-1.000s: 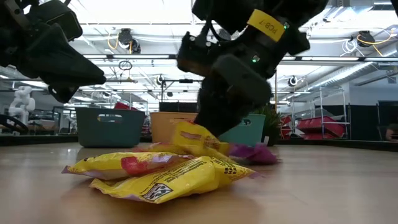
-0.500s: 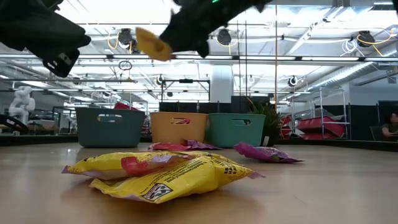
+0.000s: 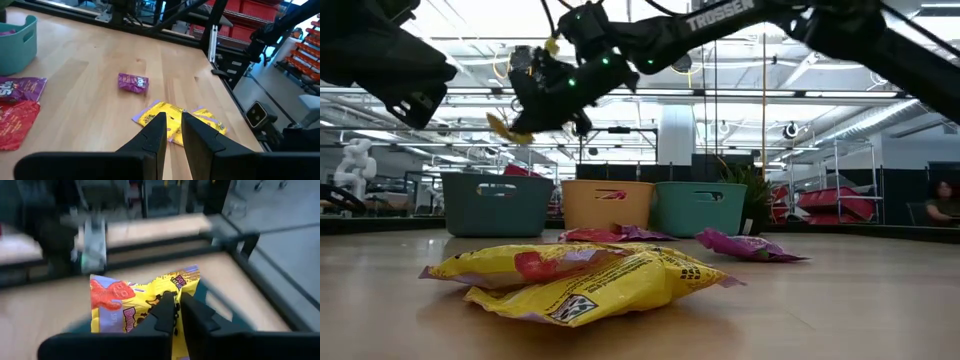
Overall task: Sort candy
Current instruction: Put the yellow candy into the blue bin
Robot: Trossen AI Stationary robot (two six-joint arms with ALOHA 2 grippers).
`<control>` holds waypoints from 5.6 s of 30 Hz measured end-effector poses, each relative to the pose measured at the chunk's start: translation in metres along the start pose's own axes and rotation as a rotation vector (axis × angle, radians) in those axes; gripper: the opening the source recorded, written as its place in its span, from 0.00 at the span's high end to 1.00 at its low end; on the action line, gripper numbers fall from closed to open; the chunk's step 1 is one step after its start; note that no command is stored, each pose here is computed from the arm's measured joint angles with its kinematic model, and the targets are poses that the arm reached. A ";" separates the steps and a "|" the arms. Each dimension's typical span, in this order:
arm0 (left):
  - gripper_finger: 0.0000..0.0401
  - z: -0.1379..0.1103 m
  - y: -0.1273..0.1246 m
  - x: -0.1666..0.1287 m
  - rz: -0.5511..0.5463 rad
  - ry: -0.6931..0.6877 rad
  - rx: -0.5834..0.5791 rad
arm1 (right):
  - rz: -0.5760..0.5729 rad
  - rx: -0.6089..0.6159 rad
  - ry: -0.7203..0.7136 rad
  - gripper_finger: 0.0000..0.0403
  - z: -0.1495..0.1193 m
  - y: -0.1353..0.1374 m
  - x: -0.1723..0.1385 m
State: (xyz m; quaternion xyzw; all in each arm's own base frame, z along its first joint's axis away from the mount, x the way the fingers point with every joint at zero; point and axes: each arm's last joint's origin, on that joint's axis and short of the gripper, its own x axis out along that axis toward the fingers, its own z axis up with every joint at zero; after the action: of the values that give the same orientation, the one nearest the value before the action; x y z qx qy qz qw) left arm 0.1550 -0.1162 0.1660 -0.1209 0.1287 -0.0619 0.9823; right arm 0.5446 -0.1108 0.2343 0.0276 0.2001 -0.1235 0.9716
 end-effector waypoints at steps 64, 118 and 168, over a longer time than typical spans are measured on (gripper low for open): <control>0.69 0.043 -0.019 0.016 0.138 0.103 0.186 | 0.161 0.375 -0.131 0.68 -0.200 0.057 -0.320; 0.59 -0.035 -0.001 0.230 0.097 0.625 0.234 | 0.092 0.266 0.139 0.68 -0.231 0.058 -0.317; 0.64 0.091 0.152 -0.027 0.914 0.169 -0.250 | 0.075 0.152 0.114 0.68 -0.228 0.054 -0.315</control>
State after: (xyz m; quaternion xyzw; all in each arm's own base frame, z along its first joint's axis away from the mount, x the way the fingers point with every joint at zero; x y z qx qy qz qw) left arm 0.1670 0.0540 0.2189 -0.1636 0.2545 0.3828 0.8729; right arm 0.1904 0.0369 0.1495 0.1158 0.2442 -0.1000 0.9576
